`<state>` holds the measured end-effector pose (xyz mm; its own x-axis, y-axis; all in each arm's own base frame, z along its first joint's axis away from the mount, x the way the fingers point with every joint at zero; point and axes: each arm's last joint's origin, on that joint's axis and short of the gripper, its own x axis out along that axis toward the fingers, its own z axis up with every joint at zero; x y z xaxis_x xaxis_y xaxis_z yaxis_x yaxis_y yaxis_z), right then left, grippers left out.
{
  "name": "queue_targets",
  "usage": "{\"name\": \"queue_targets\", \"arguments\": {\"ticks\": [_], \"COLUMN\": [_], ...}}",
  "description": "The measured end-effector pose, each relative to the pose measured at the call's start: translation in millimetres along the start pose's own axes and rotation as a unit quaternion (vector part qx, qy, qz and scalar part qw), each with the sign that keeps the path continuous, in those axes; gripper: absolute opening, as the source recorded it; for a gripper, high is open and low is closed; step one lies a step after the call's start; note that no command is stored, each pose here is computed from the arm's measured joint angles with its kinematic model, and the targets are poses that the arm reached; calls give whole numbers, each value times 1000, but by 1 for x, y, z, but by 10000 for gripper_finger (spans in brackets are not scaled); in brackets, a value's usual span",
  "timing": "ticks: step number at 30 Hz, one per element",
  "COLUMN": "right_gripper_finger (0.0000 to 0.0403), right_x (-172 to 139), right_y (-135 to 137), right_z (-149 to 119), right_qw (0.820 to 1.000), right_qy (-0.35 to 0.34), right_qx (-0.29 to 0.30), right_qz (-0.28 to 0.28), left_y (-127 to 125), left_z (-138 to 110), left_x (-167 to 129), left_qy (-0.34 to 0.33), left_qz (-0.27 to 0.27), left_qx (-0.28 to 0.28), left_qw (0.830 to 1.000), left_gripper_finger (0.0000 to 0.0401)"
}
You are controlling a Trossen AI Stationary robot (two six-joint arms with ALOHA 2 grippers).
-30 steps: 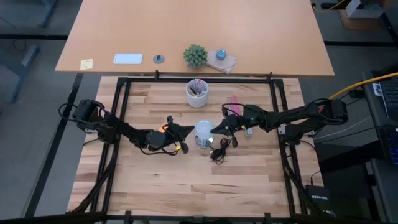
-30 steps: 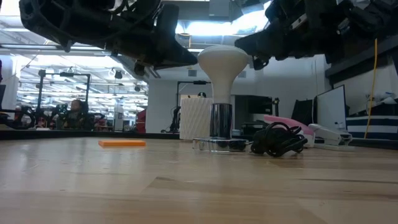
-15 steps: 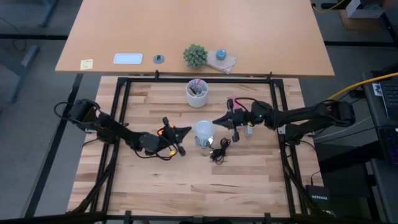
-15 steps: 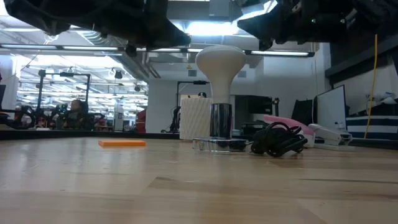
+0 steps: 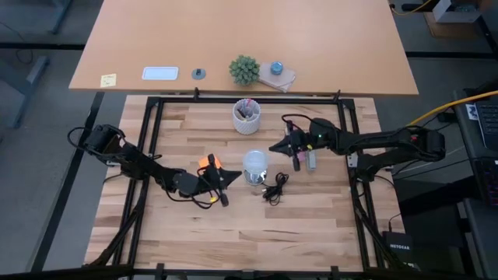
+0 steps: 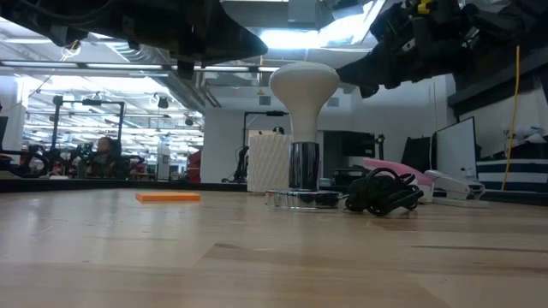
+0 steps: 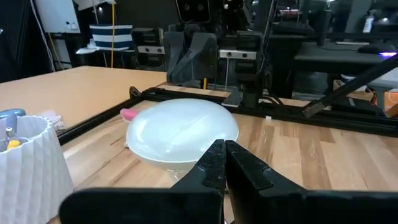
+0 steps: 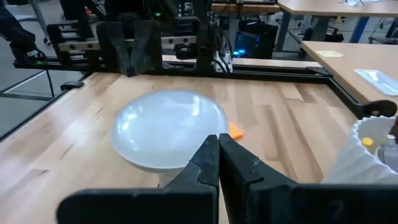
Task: Screw lightbulb
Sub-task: Insert the lightbulb into the lamp
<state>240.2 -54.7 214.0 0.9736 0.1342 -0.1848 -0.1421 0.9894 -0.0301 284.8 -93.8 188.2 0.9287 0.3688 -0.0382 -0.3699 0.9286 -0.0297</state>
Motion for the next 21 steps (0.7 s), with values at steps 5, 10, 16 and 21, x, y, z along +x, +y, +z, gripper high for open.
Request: {"name": "queue_targets", "arguments": {"ticks": [5, 10, 16, 21], "right_gripper_finger": [5, 5, 5, 5], "right_x": [0, 0, 0, 0], "right_y": [0, 0, 1, 1], "right_z": [0, 0, 0, 0], "right_qw": [1000, 1000, 1000, 1000], "right_qy": [1, 1, -1, -1], "right_qx": [0, -3, -13, -13], "right_qz": [2, 2, 15, 16], "left_y": [0, -2, -5, -3], "left_z": [-1, -3, -17, -21], "left_x": [0, 1, 11, 19], "left_qy": [3, 10, 29, 32], "left_qz": [-10, -39, -33, -22], "left_qx": [-9, -27, -11, -3], "left_qw": [1000, 999, 999, 999], "left_gripper_finger": [1, 1, 1, 1]}}
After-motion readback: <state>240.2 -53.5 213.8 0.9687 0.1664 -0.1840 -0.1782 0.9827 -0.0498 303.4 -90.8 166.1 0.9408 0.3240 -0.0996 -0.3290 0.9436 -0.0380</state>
